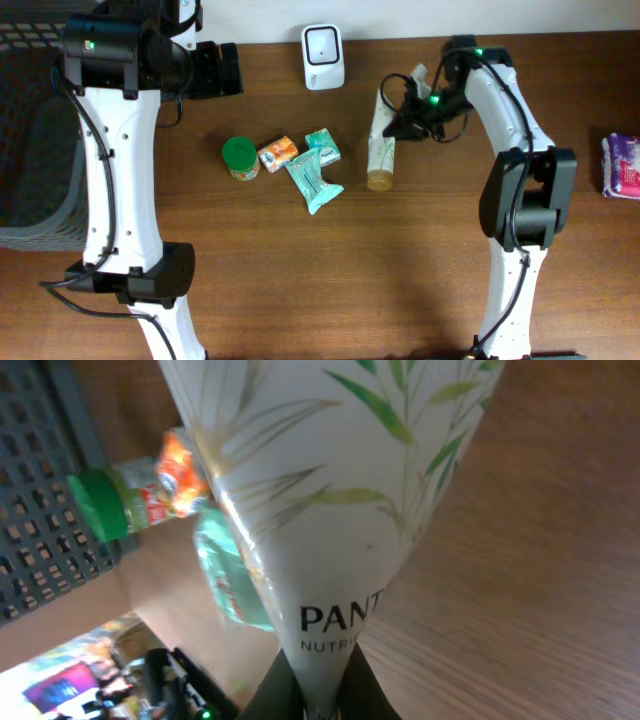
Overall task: Scan the item barcode
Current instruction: 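Lift the Pantene tube with the right gripper and reorient it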
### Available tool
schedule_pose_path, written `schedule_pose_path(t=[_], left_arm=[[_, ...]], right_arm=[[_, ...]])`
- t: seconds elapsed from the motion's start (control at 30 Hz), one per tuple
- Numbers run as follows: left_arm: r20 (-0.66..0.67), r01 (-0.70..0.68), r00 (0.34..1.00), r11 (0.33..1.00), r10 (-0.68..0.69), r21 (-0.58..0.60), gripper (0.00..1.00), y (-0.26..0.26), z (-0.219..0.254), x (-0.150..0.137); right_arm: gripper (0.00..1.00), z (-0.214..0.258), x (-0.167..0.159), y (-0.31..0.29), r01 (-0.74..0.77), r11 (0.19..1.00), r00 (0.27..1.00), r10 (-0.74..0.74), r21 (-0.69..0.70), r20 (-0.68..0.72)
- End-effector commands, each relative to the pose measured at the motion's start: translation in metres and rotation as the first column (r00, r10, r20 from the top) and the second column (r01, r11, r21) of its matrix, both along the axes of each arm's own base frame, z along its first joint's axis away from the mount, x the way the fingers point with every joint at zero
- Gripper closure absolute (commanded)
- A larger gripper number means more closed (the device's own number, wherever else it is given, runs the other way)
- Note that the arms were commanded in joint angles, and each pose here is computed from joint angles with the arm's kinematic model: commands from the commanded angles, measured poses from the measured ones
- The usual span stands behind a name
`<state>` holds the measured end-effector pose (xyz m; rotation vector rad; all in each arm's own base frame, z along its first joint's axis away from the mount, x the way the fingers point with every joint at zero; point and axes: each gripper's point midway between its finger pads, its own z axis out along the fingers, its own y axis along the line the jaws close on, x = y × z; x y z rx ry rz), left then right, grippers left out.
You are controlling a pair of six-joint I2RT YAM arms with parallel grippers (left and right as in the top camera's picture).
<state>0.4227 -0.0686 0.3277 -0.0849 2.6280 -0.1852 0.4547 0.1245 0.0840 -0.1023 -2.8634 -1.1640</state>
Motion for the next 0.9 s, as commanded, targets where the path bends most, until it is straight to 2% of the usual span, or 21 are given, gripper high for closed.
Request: schedule_pose_path(t=[0.0,0.03,0.07,0.17,0.2,0.3,0.33,0.43,0.47,0.53,0.67,0.73,0.77,0.87], left_arm=[[0.027,0.013,1.000,1.000,-0.013,0.003,0.01,0.001,0.009,-0.003],[0.027,0.013,1.000,1.000,-0.013,0.003,0.01,0.001,0.009,-0.003],[0.027,0.013,1.000,1.000,-0.013,0.003,0.01,0.001,0.009,-0.003],[0.027,0.013,1.000,1.000,-0.013,0.003,0.01,0.001,0.009,-0.003],[0.027,0.013,1.000,1.000,-0.013,0.003,0.01,0.001,0.009,-0.003],[0.027,0.013,1.000,1.000,-0.013,0.003,0.01,0.001,0.009,-0.003],[0.027,0.013,1.000,1.000,-0.013,0.003,0.01,0.001,0.009,-0.003],[0.026,0.013,1.000,1.000,-0.013,0.002,0.01,0.001,0.009,-0.003],[0.027,0.013,1.000,1.000,-0.013,0.003,0.01,0.001,0.009,-0.003],[0.027,0.013,1.000,1.000,-0.013,0.003,0.01,0.001,0.009,-0.003],[0.027,0.013,1.000,1.000,-0.013,0.003,0.01,0.001,0.009,-0.003],[0.027,0.013,1.000,1.000,-0.013,0.003,0.01,0.001,0.009,-0.003],[0.027,0.013,1.000,1.000,-0.013,0.003,0.01,0.001,0.009,-0.003],[0.027,0.013,1.000,1.000,-0.013,0.003,0.01,0.001,0.009,-0.003]], right_arm=[[0.95,-0.032,-0.018,-0.012,0.044,0.996,0.996,-0.038,0.082,-0.075],[0.90,-0.050,-0.025,-0.027,0.060,0.998,0.993,-0.057,0.028,-0.104],[0.75,-0.069,-0.032,-0.052,0.076,0.989,0.986,-0.093,-0.124,-0.141],[0.70,-0.081,-0.035,-0.080,0.094,0.952,0.975,-0.147,-0.291,-0.166],[0.65,-0.068,-0.030,-0.086,0.091,0.942,0.977,-0.147,-0.322,-0.156],[0.59,-0.018,-0.013,-0.079,0.081,0.937,0.987,-0.123,-0.339,-0.102],[0.55,-0.010,-0.011,-0.074,0.073,0.938,0.990,-0.110,-0.339,-0.089],[0.18,-0.014,-0.015,-0.062,0.023,0.923,0.994,-0.063,-0.383,-0.092],[0.11,-0.021,-0.020,-0.055,0.001,0.919,0.993,-0.048,-0.394,-0.109],[0.04,-0.035,-0.027,-0.046,-0.012,0.914,0.990,-0.045,-0.405,-0.133],[0.06,-0.061,-0.035,-0.035,-0.034,0.910,0.988,-0.030,-0.412,-0.149],[0.19,-0.073,-0.038,-0.033,-0.038,0.910,0.989,-0.026,-0.412,-0.149],[0.28,-0.079,-0.039,-0.033,-0.038,0.910,0.989,-0.026,-0.412,-0.148],[0.69,-0.085,-0.040,-0.030,-0.032,0.910,0.989,-0.032,-0.414,-0.147]])
